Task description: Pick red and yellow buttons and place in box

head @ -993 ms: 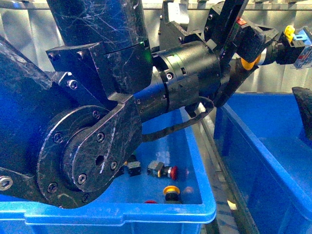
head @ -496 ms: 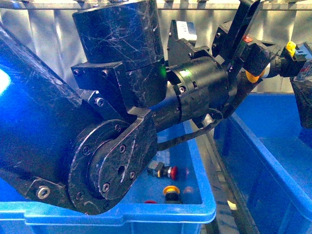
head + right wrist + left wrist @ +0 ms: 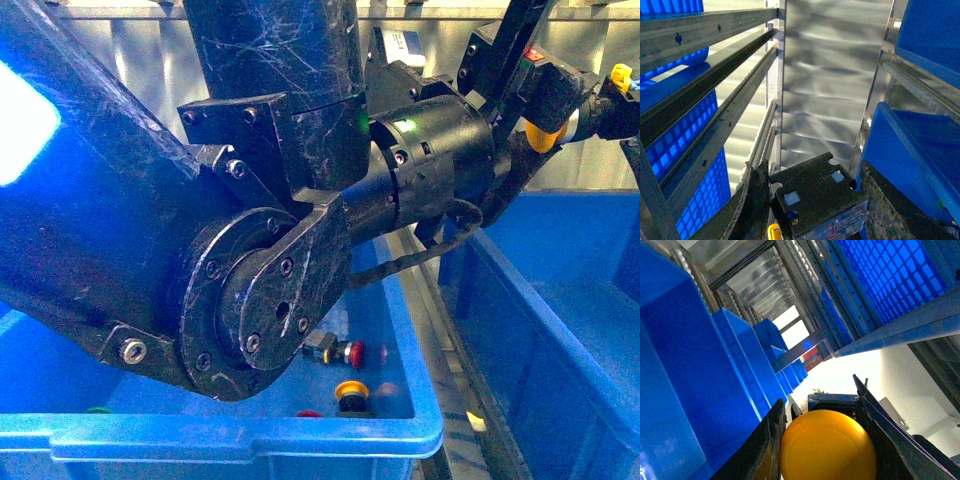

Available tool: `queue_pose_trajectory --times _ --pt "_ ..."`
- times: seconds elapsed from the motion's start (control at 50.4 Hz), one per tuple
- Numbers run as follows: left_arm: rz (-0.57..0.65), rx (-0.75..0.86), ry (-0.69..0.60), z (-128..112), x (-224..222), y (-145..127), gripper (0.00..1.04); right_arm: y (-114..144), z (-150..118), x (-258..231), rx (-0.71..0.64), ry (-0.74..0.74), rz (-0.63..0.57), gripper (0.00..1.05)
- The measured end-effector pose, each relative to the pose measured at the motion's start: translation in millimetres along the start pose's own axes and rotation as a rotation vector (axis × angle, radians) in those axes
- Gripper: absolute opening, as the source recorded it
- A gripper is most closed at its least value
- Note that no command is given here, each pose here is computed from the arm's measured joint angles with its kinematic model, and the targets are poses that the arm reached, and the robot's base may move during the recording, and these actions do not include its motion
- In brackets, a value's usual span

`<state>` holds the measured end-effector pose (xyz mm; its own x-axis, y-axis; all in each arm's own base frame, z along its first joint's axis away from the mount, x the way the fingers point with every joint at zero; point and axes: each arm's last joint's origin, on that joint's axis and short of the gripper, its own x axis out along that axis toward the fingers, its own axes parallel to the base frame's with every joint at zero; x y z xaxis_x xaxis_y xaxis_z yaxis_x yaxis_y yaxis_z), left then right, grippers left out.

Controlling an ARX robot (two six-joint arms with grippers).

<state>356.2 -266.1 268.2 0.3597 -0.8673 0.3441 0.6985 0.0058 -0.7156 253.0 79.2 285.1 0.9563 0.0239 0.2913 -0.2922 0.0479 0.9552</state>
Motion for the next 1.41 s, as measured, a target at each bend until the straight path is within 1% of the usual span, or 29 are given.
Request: queue_pose_trajectory --times 0.218,0.258,0.377,0.457,0.476,0.596,0.615,0.635,0.715,0.774,0.834,0.993,1.092,1.112,1.151,1.191,1.231,1.251,1.271,1.33,1.41 --pt "0.033 -0.007 0.01 -3.0 4.2 1.8 0.33 -5.2 5.3 -1.2 0.004 -0.017 -0.018 0.41" --pt "0.042 0.0 0.005 -3.0 4.7 2.1 0.37 -5.4 6.0 -1.1 0.004 -0.019 -0.018 0.41" --pt "0.077 0.082 -0.031 1.4 4.3 2.5 0.58 -6.5 7.4 -0.4 -0.043 0.005 -0.005 0.41" --pt "0.099 0.143 -0.059 12.6 0.1 -0.7 0.74 -10.1 10.7 1.9 -0.07 0.011 -0.004 0.4" --pt "0.103 0.15 -0.062 14.2 -0.6 -1.1 0.76 -11.7 11.9 2.3 -0.075 0.011 -0.007 0.4" --pt "0.153 0.221 -0.112 35.8 -9.3 -9.7 0.96 -20.5 18.7 3.5 -0.097 -0.004 -0.03 0.38" --pt "0.16 0.233 -0.127 40.0 -11.0 -12.1 0.98 -21.7 20.2 3.9 -0.101 -0.007 -0.031 0.38" --pt "0.166 0.239 -0.138 41.8 -11.7 -12.9 0.99 -23.2 21.8 4.3 -0.107 -0.011 -0.032 0.38" --pt "0.181 0.285 -0.172 54.7 -17.6 -24.0 0.97 -28.0 26.7 4.6 -0.125 -0.017 -0.042 0.37" --pt "0.185 0.319 -0.175 57.1 -25.3 -34.6 0.97 -31.1 30.4 4.9 -0.139 -0.017 -0.048 0.37" --pt "0.212 0.353 -0.16 54.2 -36.1 -44.3 0.97 -32.0 32.1 5.1 -0.164 -0.007 -0.048 0.37" --pt "0.283 0.434 -0.141 41.9 -68.2 -55.1 0.97 -32.4 32.2 4.8 -0.21 -0.001 -0.048 0.37" --pt "0.35 0.487 -0.144 33.3 -102.8 -61.1 0.97 -33.7 31.1 3.5 -0.239 0.008 -0.052 0.37" --pt "0.402 0.513 -0.166 31.3 -107.8 -62.7 0.96 -34.3 30.4 3.0 -0.245 0.013 -0.054 0.37" --pt "0.73 0.614 -0.245 25.1 -130.9 -65.5 0.85 -34.4 29.4 2.3 -0.26 0.018 -0.054 0.37" --pt "0.923 0.702 -0.266 18.6 -155.2 -67.3 0.78 -34.4 27.6 2.0 -0.269 0.031 -0.051 0.37" --pt "1.071 0.782 -0.283 11.4 -181.3 -69.9 0.71 -34.9 26.7 1.5 -0.28 0.035 -0.055 0.37" --pt "1.126 0.819 -0.277 7.5 -194.1 -71.1 0.67 -34.9 26.5 1.5 -0.281 0.036 -0.055 0.37" --pt "1.146 0.83 -0.275 5.5 -200.4 -72.0 0.65 -34.9 26.3 1.4 -0.286 0.037 -0.056 0.37" --pt "1.225 0.871 -0.248 -7.4 -235.5 -78.1 0.55 -34.0 26.0 1.1 -0.299 0.038 -0.053 0.37" --pt "1.253 0.894 -0.193 -26.7 -270.8 -87.8 0.4 -33.3 22.3 0.3 -0.334 0.057 -0.05 0.37"
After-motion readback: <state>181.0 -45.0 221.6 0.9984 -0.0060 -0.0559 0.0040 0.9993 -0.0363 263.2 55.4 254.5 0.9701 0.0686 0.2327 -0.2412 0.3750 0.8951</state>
